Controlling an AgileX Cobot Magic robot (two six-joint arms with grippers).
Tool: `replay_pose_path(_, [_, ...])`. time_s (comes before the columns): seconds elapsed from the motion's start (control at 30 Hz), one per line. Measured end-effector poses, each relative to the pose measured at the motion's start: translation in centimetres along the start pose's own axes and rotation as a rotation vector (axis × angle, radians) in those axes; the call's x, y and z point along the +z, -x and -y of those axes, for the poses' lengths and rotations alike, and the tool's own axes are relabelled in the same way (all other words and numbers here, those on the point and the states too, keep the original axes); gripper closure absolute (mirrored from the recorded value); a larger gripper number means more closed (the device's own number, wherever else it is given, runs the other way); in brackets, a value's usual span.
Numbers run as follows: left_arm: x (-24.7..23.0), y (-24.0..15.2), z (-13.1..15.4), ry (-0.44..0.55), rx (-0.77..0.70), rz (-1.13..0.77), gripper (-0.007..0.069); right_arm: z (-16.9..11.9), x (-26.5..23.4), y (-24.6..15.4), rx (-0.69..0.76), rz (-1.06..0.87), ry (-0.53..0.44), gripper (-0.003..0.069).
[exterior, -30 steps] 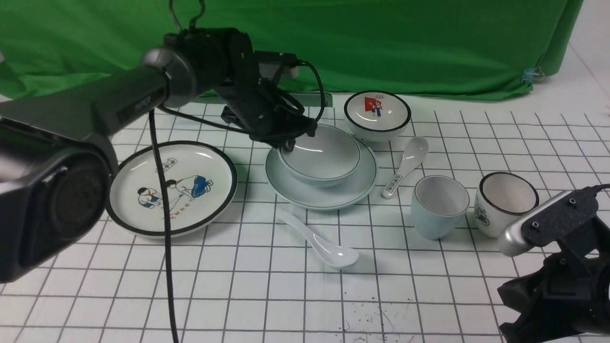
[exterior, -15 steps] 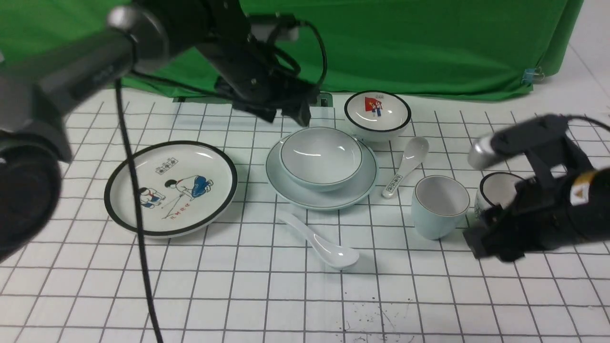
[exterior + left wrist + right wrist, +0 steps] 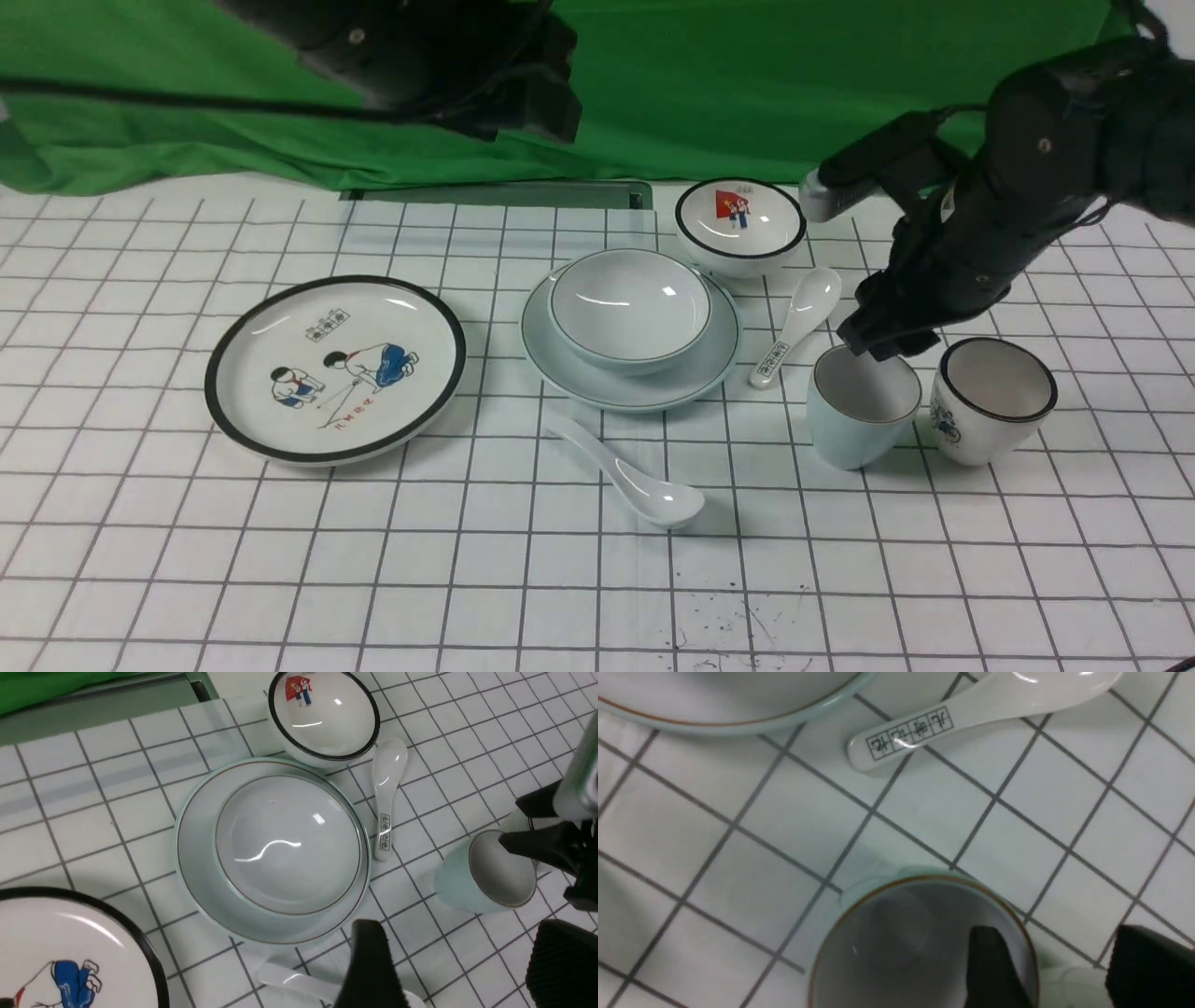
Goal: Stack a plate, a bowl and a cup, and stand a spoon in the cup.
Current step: Use the right arm to grab a blue teacup, then use the right arm to put the blue teacup into the blue rice bowl in the middle
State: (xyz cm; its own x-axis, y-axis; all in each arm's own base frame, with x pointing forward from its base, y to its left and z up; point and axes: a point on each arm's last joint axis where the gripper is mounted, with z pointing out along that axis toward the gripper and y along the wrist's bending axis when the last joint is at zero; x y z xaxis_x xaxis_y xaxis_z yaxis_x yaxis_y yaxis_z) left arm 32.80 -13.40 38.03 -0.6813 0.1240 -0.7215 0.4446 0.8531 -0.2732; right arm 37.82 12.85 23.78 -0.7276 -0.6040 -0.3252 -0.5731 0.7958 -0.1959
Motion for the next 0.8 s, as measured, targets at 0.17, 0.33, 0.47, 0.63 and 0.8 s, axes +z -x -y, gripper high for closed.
replay_pose_path(0.17, [-0.1,-3.7,-0.7,0.038,-0.036,0.029,0.0228,-0.2,2.3,-0.1,-0.012,-0.044,0.014,0.0351])
replay_pose_path(0.33, [0.8,-7.4,-1.5,0.061,-0.081,-0.018,0.0228,-0.3,2.3,0.0,0.000,-0.053,0.030,0.0579])
replay_pose_path(0.47, [2.3,-10.6,-2.5,0.097,-0.116,-0.063,0.0230,0.2,-0.2,1.8,0.034,-0.005,0.047,0.0586])
replay_pose_path(0.63, [2.9,-11.1,-3.2,0.134,-0.128,0.005,0.0232,-0.3,-4.1,5.4,0.032,0.164,0.055,0.0586])
replay_pose_path(0.8, [3.4,-10.7,-3.6,0.156,-0.128,0.053,0.0232,-3.0,-5.0,9.1,-0.019,0.279,0.095,0.0586])
